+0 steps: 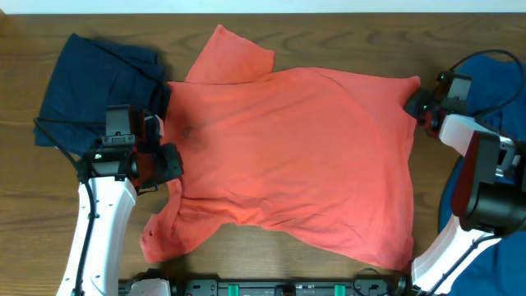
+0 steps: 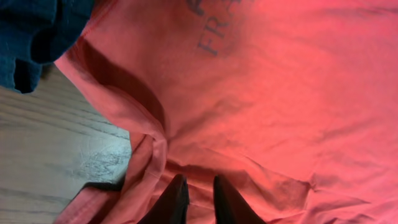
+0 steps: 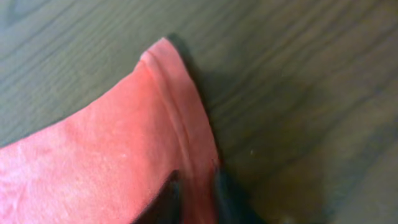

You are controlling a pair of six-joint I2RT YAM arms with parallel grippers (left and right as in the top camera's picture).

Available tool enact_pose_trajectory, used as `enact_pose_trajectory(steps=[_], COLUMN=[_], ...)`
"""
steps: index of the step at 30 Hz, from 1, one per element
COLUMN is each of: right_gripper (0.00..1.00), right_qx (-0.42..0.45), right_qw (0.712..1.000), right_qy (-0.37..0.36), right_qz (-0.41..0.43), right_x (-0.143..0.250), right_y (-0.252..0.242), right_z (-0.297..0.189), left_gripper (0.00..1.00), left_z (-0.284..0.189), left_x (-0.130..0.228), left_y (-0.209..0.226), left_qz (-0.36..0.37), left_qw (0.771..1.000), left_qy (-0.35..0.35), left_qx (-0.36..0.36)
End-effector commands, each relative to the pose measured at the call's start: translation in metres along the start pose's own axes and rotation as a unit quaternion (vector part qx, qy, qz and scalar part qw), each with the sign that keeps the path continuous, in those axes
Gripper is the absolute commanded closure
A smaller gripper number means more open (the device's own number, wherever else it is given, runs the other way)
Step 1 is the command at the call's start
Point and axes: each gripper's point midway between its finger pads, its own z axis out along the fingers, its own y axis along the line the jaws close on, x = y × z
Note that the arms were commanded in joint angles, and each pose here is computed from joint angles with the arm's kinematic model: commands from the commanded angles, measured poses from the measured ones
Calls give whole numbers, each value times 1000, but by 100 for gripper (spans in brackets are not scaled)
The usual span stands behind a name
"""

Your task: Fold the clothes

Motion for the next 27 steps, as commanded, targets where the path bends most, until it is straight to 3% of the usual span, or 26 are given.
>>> enact_pose_trajectory(steps=[1, 11, 17, 19, 21, 23, 24, 25, 27], right_gripper=[96, 98, 98, 84, 64, 54, 44, 39, 39], right_qx=[-4, -45, -74, -96, -123, -114, -108, -103, -97], right_qw=[1000, 991, 987, 989, 990, 993, 993, 993, 992], right_qy=[28, -118, -141, -108, -42, 8, 27, 41, 59], right_qz=[-1, -35, -36, -35, -47, -41, -39, -39, -47], right_x=[22, -63, -109, -107, -87, -69, -60, -53, -42], right_y=[-9, 2, 13, 20, 28, 23, 20, 18, 13], right_z=[14, 2, -13, -16, -19, -20, -19, -19, -18], left_gripper=[79, 79, 76, 75, 75, 75, 75, 75, 74], left_z=[-4, -4, -4, -4, -4, -4, -4, -4, -4], left_x=[-4, -6, -8, -8, -8, -8, -8, -8, -8], left_y=[-2, -3, -3, -3, -3, -3, -3, -3, -3], left_qz=[9, 4, 5, 5, 5, 5, 5, 5, 5], left_qw=[1000, 1000, 1000, 1000, 1000, 1000, 1000, 1000, 1000], left_qy=[-6, -11, -16, -16, -15, -15, -15, -15, -15], left_qx=[4, 5, 6, 6, 6, 6, 6, 6, 6])
